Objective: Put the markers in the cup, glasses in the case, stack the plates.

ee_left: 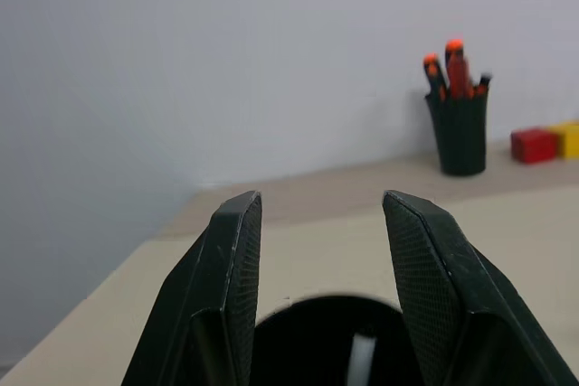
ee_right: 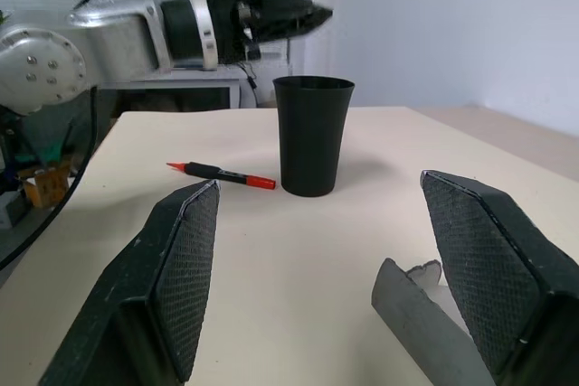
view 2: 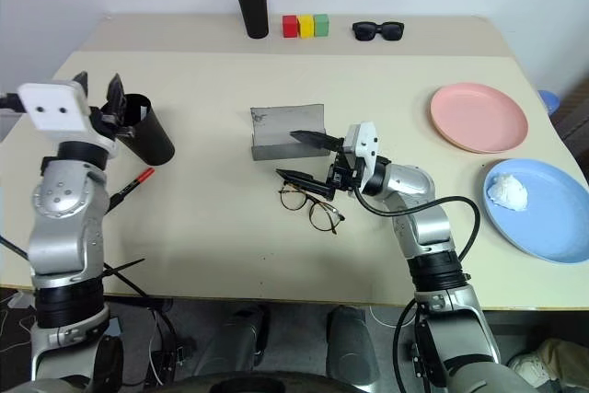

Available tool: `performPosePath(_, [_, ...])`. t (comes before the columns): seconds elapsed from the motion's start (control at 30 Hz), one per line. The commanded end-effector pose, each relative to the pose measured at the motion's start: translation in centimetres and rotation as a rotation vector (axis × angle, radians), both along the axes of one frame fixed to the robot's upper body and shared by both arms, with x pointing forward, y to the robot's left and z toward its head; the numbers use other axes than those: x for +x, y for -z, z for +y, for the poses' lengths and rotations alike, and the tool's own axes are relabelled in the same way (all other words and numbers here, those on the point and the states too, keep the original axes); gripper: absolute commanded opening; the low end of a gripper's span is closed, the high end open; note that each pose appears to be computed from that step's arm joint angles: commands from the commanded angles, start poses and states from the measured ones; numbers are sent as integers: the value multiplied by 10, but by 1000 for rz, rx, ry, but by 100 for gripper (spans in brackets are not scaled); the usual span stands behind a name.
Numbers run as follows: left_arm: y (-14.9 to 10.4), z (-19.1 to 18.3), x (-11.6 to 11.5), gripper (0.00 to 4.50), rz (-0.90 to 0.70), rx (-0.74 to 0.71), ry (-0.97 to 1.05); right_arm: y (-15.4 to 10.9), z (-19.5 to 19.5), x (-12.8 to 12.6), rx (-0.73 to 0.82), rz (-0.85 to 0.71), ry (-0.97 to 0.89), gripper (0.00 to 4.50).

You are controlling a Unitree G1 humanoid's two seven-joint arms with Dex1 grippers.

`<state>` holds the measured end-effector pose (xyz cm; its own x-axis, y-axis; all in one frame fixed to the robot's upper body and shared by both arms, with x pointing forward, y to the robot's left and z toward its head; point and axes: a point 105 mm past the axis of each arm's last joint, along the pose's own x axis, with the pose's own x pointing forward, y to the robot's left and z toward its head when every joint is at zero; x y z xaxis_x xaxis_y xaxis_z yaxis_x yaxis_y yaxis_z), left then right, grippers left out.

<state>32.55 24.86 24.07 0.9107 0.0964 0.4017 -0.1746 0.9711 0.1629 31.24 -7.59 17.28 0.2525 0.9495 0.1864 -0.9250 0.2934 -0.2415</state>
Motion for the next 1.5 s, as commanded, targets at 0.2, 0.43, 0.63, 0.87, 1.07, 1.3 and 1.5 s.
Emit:
performPosePath(0.2, [15, 19, -51, 211, 274, 83, 219, -3, 0, 1, 0, -33, -11, 365])
performPosePath(0.43, [47, 50, -75, 211, 731, 161, 372, 2, 1, 3, 1, -23, -18, 365])
performPosePath(0.63, [67, 84, -85, 211, 1043, 187, 368, 6, 5, 3, 7, -15, -25, 365])
performPosePath(0.87, [80, 115, -76, 211, 1248, 298, 252, 9, 5, 1, 12, -11, -18, 365])
performPosePath(1.07, [73, 100, -35, 211, 1256, 327, 248, 14, 2, -3, 12, -2, 0, 365])
performPosePath(1.3, [81, 85, -24, 211, 1376, 327, 313, 13, -2, -3, 7, -6, 20, 365])
performPosePath(1.5, [89, 82, -20, 211, 1419, 343, 318, 14, -6, -5, 6, -2, 38, 365])
